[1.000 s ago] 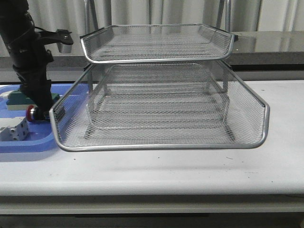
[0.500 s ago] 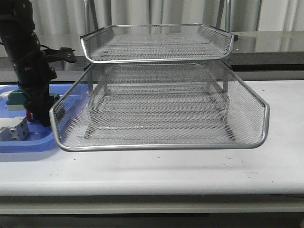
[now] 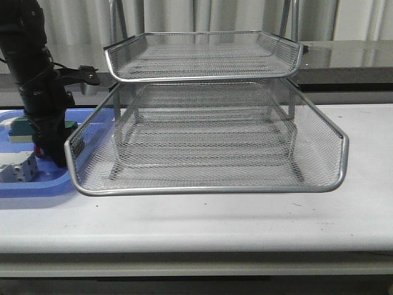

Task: Place button on rack with both arms
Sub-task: 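Lower the left gripper and grasp the red push button, then lift the red push button with the left gripper toward the rack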

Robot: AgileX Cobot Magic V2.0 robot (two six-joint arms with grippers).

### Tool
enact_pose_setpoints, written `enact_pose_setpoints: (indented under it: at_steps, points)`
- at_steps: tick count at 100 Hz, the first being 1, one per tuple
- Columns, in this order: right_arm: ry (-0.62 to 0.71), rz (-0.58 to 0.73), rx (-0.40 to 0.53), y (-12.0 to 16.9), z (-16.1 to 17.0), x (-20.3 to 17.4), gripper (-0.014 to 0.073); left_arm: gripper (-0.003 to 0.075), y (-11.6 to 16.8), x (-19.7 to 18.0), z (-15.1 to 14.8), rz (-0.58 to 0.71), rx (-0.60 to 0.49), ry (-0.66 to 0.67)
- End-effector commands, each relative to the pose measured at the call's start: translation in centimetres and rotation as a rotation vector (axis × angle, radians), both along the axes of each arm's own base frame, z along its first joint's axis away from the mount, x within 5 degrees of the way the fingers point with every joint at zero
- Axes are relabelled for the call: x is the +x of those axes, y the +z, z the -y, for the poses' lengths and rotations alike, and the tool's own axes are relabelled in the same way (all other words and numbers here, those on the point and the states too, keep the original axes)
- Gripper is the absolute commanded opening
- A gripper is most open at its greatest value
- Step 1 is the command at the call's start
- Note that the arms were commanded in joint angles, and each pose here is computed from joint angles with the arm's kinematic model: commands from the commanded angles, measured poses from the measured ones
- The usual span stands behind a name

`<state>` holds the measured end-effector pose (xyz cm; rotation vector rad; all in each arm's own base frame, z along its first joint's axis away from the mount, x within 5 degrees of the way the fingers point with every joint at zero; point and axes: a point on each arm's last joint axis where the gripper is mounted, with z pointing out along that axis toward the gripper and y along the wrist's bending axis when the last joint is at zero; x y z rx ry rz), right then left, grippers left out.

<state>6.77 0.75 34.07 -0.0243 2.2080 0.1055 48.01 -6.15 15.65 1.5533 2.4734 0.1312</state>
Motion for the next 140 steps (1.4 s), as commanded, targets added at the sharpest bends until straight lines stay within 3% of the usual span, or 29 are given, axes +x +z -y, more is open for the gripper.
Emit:
enact_pose_setpoints:
  at_steps: [1, 27, 44, 77, 107, 140]
  points:
    - [-0.01, 0.091, 0.0, 1.5, 0.1, 0.2, -0.007, 0.0512, 3.2, 0.2, 0.5, 0.094, -0.024, 0.0]
    - [-0.01, 0.091, 0.0, 1.5, 0.1, 0.2, -0.007, 0.0171, 3.7, 0.2, 0.5, 0.086, -0.023, -0.001]
    - [-0.01, 0.091, 0.0, 1.5, 0.1, 0.2, -0.007, 0.0059, 5.1, 0.2, 0.4, 0.076, -0.02, -0.003]
    - [-0.01, 0.091, 0.0, 1.5, 0.1, 0.2, -0.007, 0.0039, 8.1, -0.4, 0.1, -0.003, -0.013, 0.016]
    - [-0.01, 0.09, 0.0, 1.5, 0.1, 0.2, -0.007, 0.004, 10.6, -0.6, -1.3, 0.053, -0.049, 0.189]
    - [-0.01, 0.09, 0.0, 1.5, 0.1, 0.2, -0.007, 0.004, 16.5, -3.5, -1.7, 0.157, -0.09, 0.259]
